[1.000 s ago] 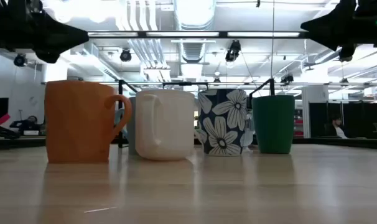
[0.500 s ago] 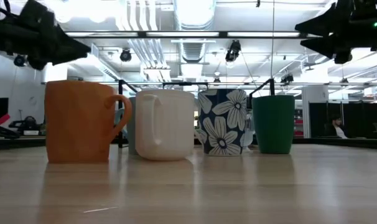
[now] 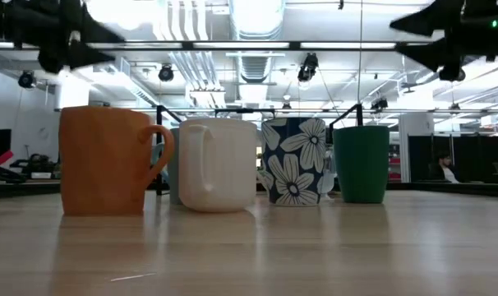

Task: Stack small to large cups/mugs on shelf
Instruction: Put the transparent mug on the shelf

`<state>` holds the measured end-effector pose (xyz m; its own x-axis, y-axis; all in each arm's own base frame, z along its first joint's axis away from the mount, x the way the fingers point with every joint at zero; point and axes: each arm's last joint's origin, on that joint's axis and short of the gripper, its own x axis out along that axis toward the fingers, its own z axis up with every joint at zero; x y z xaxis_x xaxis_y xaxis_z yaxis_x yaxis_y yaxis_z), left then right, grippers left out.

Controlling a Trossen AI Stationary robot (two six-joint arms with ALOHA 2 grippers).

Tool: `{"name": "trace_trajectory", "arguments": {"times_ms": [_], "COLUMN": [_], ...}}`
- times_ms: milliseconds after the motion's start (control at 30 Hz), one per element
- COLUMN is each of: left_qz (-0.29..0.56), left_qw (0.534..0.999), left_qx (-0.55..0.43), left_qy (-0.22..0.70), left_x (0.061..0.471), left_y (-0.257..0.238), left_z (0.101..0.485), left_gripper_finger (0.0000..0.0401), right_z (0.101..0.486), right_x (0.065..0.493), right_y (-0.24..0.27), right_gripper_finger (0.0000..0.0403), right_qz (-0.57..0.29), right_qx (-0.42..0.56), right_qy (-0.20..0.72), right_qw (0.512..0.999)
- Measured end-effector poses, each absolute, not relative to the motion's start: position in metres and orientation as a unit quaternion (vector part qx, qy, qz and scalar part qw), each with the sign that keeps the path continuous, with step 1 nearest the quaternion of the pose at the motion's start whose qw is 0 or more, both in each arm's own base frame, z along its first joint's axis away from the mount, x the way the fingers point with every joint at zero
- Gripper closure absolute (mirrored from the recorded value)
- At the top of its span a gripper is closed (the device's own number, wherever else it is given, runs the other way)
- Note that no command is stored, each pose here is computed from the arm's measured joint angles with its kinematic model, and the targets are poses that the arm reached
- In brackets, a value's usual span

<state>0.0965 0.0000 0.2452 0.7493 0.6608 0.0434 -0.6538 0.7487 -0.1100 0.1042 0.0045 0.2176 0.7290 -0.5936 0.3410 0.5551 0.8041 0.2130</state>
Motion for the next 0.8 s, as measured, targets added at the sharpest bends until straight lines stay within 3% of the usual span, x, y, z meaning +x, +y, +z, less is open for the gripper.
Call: {"name": "trace_trajectory", "arguments": {"times_ms": [100, 200, 400, 600, 800], "left_qz": [0.303, 0.263, 0.274, 0.287, 0.291], "left_qw": [0.95, 0.963, 0.958, 0.94, 0.933], "left_qx": [-0.053, -0.052, -0.039, -0.016, 0.002], "left_qy": [-0.056, -0.037, 0.078, 0.182, 0.211], "left_x": [0.093, 0.09, 0.094, 0.101, 0.109], "left_y": [-0.001, -0.002, -0.003, -0.005, -0.007], "left_z": [0.284, 0.324, 0.388, 0.443, 0.481], "left_gripper_finger": [0.0091, 0.0091, 0.0091, 0.0091, 0.0091], "right_z": [0.245, 0.279, 0.36, 0.439, 0.478], "right_x": [0.105, 0.111, 0.108, 0.1, 0.105], "right_y": [0.005, 0.006, 0.004, 0.002, 0.003], "right_gripper_finger": [0.0073, 0.0074, 0.0074, 0.0074, 0.0074], "right_qz": [-0.316, -0.308, -0.304, -0.308, -0.31], "right_qx": [0.043, 0.03, 0.058, 0.054, 0.034], "right_qy": [-0.209, -0.148, -0.026, 0.014, 0.044], "right_qw": [0.925, 0.94, 0.951, 0.95, 0.949]}}
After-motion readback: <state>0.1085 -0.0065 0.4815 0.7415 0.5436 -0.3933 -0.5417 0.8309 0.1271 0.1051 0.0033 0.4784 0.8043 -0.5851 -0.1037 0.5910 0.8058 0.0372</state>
